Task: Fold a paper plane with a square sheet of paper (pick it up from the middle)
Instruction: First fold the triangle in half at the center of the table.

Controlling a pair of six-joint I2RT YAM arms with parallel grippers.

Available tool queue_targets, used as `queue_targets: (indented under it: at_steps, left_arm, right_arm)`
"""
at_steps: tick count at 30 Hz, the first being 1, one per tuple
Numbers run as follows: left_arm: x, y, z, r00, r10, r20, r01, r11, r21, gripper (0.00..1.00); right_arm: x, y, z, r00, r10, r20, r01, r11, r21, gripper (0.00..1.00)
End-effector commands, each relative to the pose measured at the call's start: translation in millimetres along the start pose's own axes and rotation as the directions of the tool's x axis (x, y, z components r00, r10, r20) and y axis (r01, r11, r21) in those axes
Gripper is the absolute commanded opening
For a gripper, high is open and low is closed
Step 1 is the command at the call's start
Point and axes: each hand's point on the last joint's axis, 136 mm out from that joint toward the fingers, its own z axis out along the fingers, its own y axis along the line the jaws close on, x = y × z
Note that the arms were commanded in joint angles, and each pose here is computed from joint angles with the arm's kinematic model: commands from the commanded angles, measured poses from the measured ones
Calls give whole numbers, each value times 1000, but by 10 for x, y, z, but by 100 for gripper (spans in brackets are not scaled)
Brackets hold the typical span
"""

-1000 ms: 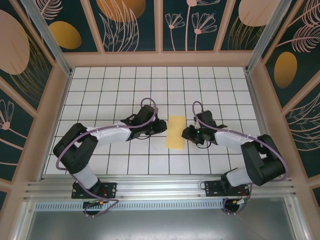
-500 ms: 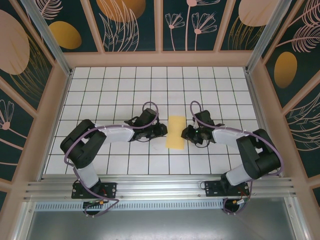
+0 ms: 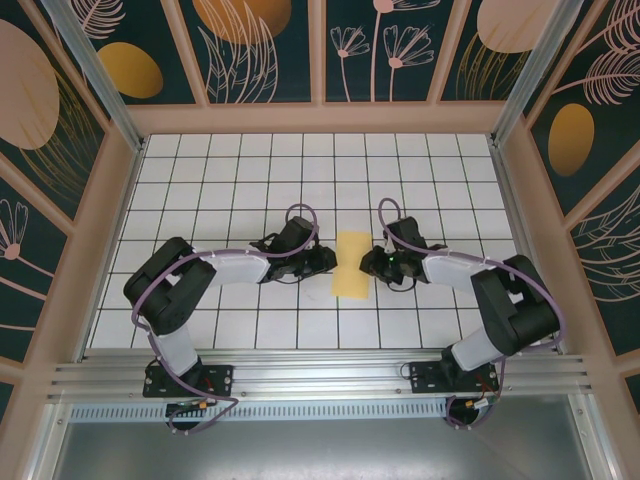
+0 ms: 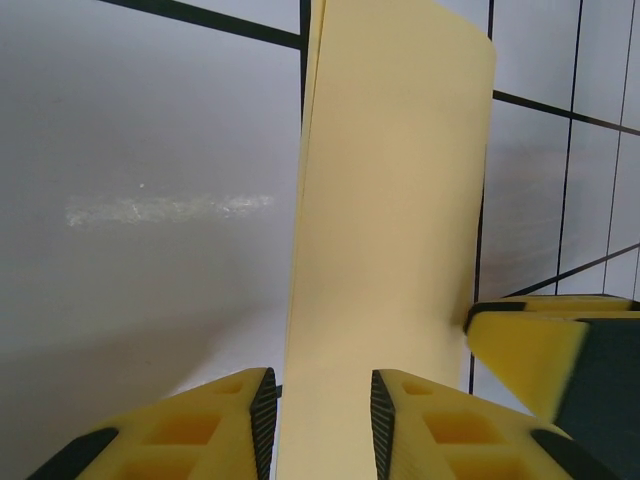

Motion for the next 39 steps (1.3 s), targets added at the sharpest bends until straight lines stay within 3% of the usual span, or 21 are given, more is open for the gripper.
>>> queue_targets:
  at_steps: [1, 10, 25, 39]
  left_arm:
    - [-30, -65, 35, 1000, -11, -6, 11, 1000, 27, 34]
    - [-30, -69, 68, 1000, -7, -17, 8, 1000, 22, 37]
    - [25, -62, 71, 999, -4, -41, 5, 1000, 31, 39]
    - [110, -81, 106, 996, -5, -90, 10, 998, 56, 43]
  right_arm:
    - [30, -40, 39, 1000, 4, -16, -3, 999, 32, 28]
    - [-67, 218, -157, 999, -21, 45, 23, 998, -61, 29]
    - [159, -188, 80, 999, 33, -41, -32, 999, 38, 29]
    - [208, -246, 112, 998, 37, -55, -34, 998, 45, 28]
